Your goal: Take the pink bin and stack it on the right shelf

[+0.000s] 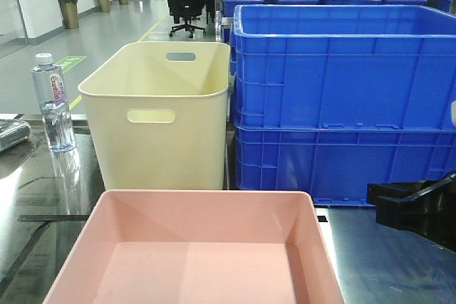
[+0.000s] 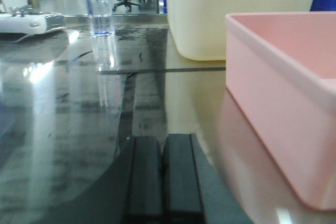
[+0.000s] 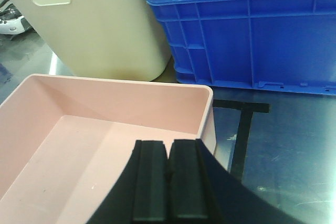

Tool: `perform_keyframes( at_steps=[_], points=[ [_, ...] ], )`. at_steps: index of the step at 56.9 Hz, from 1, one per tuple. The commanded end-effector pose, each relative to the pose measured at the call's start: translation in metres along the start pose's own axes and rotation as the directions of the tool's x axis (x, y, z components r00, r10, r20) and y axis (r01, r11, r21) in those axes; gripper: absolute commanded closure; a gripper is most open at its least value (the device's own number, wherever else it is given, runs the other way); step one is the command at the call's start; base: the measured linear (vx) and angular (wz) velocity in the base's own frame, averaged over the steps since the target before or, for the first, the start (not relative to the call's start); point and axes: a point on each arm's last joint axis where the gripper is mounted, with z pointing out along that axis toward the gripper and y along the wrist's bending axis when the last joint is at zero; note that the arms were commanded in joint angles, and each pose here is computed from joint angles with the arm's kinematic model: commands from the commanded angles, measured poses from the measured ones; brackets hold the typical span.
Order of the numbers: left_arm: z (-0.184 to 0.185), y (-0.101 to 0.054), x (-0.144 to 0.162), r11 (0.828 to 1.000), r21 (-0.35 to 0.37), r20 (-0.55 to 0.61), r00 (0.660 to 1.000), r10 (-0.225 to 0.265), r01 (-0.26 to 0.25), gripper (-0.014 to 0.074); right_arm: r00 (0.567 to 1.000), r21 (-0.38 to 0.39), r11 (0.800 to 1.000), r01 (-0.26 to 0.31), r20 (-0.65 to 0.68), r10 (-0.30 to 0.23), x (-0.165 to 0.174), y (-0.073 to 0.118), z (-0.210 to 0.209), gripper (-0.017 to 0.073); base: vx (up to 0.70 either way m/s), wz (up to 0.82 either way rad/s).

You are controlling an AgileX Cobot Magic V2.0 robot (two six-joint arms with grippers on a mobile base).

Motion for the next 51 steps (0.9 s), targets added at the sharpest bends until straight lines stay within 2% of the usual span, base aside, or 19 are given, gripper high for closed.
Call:
perform_keyframes(
  at_steps=[1, 17, 45, 48, 51],
  points=[
    [-0.007, 0.002, -0.002, 1.000, -0.023, 0.157, 0.988, -0.005, 0.009, 0.0601, 0.993, -0.002, 1.000, 0.013, 0.113, -0.013, -0.016, 0.003, -0.009, 0.0572, 0.00, 0.00],
    [-0.010, 0.001, 0.003, 1.000, -0.017, 0.112, 0.994, -0.008, 0.009, 0.0601, 0.995, -0.002, 1.000, 0.013, 0.103, -0.013, -0.015, 0.002, -0.008, 0.0572, 0.00, 0.00],
    [-0.009, 0.001, 0.003, 1.000, -0.017, 0.109, 0.994, -0.008, 0.009, 0.0601, 0.994, -0.001, 1.000, 0.015, 0.108, -0.014, -0.015, 0.002, -0.008, 0.0571, 0.00, 0.00],
    [-0.009, 0.001, 0.004, 1.000, -0.017, 0.107, 0.994, -0.008, 0.009, 0.0601, 0.992, 0.007, 0.999, 0.034, 0.124, -0.034, -0.016, 0.003, -0.013, 0.0571, 0.00, 0.00],
    [-0.009, 0.001, 0.004, 1.000, -0.017, 0.103, 0.995, -0.008, 0.009, 0.0601, 0.982, 0.049, 0.994, 0.099, 0.155, -0.106, -0.016, 0.000, -0.021, 0.0571, 0.00, 0.00]
  ],
)
